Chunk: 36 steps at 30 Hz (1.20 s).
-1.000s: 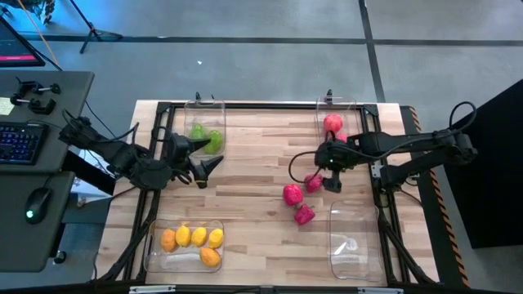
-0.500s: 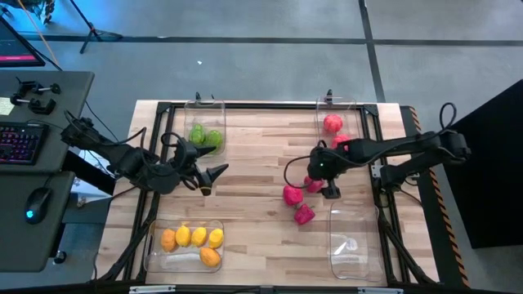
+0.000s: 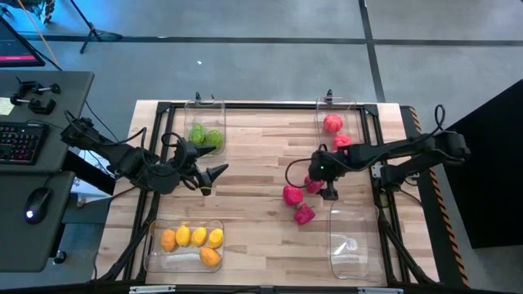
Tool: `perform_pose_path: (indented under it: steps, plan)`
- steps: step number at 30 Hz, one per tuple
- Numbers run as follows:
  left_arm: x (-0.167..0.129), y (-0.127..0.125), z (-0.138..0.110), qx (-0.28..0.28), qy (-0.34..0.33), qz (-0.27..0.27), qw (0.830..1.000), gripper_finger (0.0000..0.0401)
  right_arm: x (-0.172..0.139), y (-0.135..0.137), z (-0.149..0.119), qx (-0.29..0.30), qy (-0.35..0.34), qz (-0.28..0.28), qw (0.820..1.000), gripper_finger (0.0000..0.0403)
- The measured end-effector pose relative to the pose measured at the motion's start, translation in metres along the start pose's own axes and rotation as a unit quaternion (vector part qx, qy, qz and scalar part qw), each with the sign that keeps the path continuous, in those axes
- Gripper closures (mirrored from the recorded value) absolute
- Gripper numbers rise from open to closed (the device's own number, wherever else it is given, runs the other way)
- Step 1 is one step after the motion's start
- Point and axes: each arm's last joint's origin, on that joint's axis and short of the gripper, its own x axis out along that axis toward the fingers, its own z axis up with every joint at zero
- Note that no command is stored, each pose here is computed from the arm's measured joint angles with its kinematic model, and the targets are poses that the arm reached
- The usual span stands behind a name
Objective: Sort produce into baskets
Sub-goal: Put the red bell pepper into the bottom right transparent bin
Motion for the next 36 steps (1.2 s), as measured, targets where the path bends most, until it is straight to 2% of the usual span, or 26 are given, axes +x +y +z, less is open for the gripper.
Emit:
perform_pose_path:
  steps: [7, 15, 19, 24, 27, 29, 36]
  plan:
    - [0.0, 0.0, 0.0, -0.002, 0.0, 0.0, 1.0, 0.005, 0.007, 0.0, -0.003, 0.002, -0.016, 0.004, 1.0, 0.0011]
    - [0.0, 0.0, 0.0, -0.004, 0.0, 0.0, 1.0, 0.005, 0.006, 0.0, -0.002, 0.063, -0.024, 0.005, 0.998, 0.0011]
    - [0.0, 0.0, 0.0, -0.004, 0.0, 0.0, 1.0, 0.005, 0.006, 0.0, -0.002, 0.058, -0.024, 0.005, 0.998, 0.0011]
    - [0.0, 0.0, 0.0, -0.005, -0.001, 0.0, 1.0, 0.005, 0.01, -0.001, -0.002, 0.02, -0.016, 0.002, 1.0, 0.0011]
    - [0.0, 0.0, 0.0, -0.005, -0.004, 0.005, 1.0, 0.005, 0.019, -0.003, -0.003, 0.006, 0.005, -0.021, 1.0, 0.0011]
    - [0.0, 0.001, 0.0, -0.005, -0.007, 0.008, 1.0, 0.005, 0.026, -0.005, -0.002, 0.007, 0.011, -0.035, 0.999, 0.0011]
    - [0.0, 0.001, 0.001, -0.005, -0.011, 0.013, 1.0, 0.005, 0.035, -0.005, 0.0, 0.022, 0.016, -0.03, 0.999, 0.0013]
